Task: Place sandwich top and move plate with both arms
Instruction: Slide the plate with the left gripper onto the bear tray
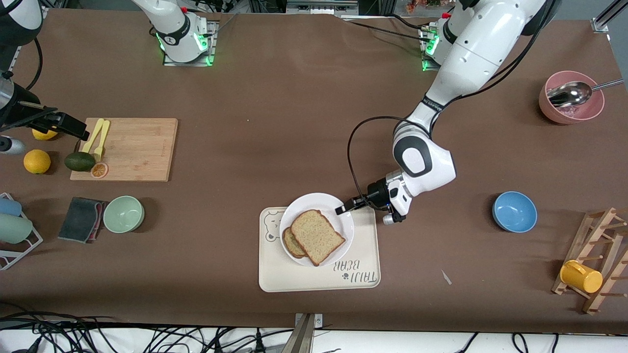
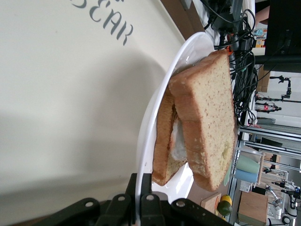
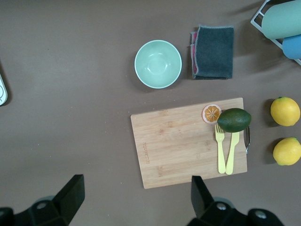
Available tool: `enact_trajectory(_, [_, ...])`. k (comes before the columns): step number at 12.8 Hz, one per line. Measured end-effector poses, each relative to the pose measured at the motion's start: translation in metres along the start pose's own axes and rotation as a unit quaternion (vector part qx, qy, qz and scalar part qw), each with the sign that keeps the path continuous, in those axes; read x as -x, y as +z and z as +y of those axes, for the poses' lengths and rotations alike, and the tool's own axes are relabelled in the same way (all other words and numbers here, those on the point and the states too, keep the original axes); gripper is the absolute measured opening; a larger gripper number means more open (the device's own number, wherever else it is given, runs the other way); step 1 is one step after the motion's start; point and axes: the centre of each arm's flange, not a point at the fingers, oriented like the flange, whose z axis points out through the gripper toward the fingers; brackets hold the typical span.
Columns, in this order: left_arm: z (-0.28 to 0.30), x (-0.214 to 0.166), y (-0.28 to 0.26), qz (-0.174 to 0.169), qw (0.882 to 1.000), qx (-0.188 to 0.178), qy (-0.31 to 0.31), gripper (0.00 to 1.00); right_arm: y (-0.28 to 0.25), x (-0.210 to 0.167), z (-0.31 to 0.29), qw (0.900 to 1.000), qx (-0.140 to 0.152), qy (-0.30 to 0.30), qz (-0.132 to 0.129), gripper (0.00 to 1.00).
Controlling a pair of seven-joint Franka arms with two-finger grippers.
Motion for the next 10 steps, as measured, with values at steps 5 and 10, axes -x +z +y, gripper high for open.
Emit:
enact_trajectory(5, [-0.02,-0.003,0.019,0.003,1.0,-0.009,-0.007,0.05,-0.001,0.0,0.001,1.0,0.0,0.001,0.001,1.0])
enact_trajectory(10, [-0.019,-0.014,0.013,0.012,1.0,-0.012,0.004,0.39,-0.002,0.0,0.001,1.0,0.0,0.001,0.002,1.0])
